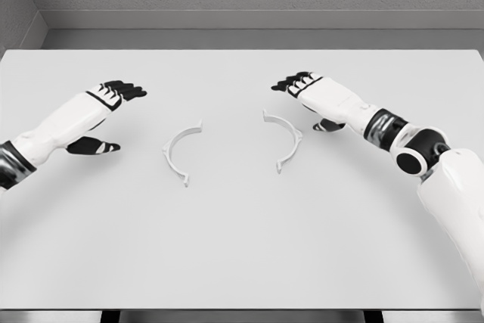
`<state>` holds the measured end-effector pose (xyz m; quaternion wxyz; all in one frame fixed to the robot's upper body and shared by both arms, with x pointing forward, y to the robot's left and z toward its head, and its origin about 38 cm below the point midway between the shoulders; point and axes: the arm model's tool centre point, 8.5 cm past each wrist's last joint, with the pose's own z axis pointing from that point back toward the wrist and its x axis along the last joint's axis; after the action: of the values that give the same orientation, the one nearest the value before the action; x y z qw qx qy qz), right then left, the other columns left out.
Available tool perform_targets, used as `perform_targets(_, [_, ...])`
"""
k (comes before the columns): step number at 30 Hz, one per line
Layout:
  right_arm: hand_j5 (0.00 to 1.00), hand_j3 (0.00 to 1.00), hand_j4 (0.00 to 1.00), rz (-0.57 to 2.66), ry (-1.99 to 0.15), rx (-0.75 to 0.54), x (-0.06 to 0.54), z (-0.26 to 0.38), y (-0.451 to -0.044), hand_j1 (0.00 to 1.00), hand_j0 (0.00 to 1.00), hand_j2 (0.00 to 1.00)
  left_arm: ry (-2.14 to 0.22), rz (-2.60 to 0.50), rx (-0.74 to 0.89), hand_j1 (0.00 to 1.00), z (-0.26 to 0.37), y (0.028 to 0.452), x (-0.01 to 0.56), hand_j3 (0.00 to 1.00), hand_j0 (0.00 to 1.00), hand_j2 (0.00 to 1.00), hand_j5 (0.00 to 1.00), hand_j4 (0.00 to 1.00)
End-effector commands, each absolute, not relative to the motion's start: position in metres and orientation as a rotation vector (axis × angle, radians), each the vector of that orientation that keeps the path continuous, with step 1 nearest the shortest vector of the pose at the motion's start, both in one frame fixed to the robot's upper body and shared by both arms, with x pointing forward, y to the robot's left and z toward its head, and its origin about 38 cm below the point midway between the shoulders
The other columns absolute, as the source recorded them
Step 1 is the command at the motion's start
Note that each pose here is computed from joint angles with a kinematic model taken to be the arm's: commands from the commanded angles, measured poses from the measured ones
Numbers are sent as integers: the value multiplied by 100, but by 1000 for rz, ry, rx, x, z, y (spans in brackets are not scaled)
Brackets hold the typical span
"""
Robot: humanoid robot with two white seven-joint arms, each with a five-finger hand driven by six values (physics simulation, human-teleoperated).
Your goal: Assemble PVC drainage pipe clamps
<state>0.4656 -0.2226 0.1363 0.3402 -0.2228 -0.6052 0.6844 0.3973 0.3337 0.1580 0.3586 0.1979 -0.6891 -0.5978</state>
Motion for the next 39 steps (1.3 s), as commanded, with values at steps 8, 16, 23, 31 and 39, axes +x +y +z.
perform_targets(8, [100,100,100,1795,-1568,-560,464,131,-218,100,100,100,-1817,-1545,445,100,150,306,400,100,100,100,100,100])
perform_targets(16, [100,100,100,1795,-1568,-558,464,131,-218,100,100,100,-1795,-1569,416,100,133,292,400,100,100,100,100,100])
perform_targets(23, [100,100,100,1795,-1578,-551,463,130,-211,100,100,100,-1774,-1548,410,100,125,289,415,100,100,100,100,100])
perform_targets(31, [100,100,100,1818,-1572,-536,461,129,-206,100,100,100,-1779,-1543,393,100,122,281,417,100,100,100,100,100])
perform_targets(39, [100,100,100,1828,-1569,-530,460,128,-204,100,100,100,-1800,-1528,365,100,118,268,417,100,100,100,100,100])
